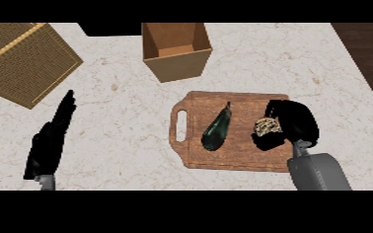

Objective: Pick the cupcake from the cutting board and place it in the cardboard box

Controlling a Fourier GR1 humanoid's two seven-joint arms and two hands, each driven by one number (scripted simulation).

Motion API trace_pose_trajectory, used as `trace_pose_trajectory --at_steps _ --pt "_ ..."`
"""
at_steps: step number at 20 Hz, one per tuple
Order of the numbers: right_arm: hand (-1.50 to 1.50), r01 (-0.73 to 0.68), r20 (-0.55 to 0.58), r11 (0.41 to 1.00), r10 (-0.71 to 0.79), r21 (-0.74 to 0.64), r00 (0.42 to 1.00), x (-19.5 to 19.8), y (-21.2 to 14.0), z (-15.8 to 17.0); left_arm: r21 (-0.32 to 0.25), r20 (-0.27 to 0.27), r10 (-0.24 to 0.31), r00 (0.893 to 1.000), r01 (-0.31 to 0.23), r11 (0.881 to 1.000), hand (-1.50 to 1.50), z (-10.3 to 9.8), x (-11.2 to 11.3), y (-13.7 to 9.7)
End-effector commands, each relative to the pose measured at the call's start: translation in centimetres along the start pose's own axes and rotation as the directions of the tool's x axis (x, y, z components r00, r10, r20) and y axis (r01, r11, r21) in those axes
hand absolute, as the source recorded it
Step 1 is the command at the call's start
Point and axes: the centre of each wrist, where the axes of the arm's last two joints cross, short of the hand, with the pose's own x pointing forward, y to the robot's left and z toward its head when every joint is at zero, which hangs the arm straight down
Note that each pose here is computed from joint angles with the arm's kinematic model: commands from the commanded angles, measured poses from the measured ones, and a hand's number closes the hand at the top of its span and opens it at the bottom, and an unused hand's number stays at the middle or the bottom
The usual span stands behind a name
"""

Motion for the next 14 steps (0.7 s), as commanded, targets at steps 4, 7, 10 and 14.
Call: trace_pose_trajectory --at_steps 4,7,10,14 --pt "1.5 0.028 -0.336 0.976 -0.1 -0.215 0.936 5.3 -1.4 3.3 -0.012 0.001 0.001 1.0 -0.001 1.0 0.0 -1.3 0.5 -0.5" --pt "1.5 -0.022 -0.375 0.955 -0.095 -0.297 0.922 7.4 -2.4 3.1 -0.026 0.021 -0.006 1.0 0.007 1.0 0.0 -1.1 -1.1 -1.9" --pt "1.5 0.038 -0.337 0.94 -0.159 -0.34 0.928 9.5 -3.3 5.5 -0.036 -0.002 0.01 1.0 -0.01 0.999 0.0 -1.5 0.0 -0.4" --pt "1.5 0.238 -0.069 0.842 -0.308 -0.484 0.949 9.7 -6.9 7.4 -0.048 0.008 -0.004 1.0 0.004 0.999 0.0 -0.8 0.2 -0.3"
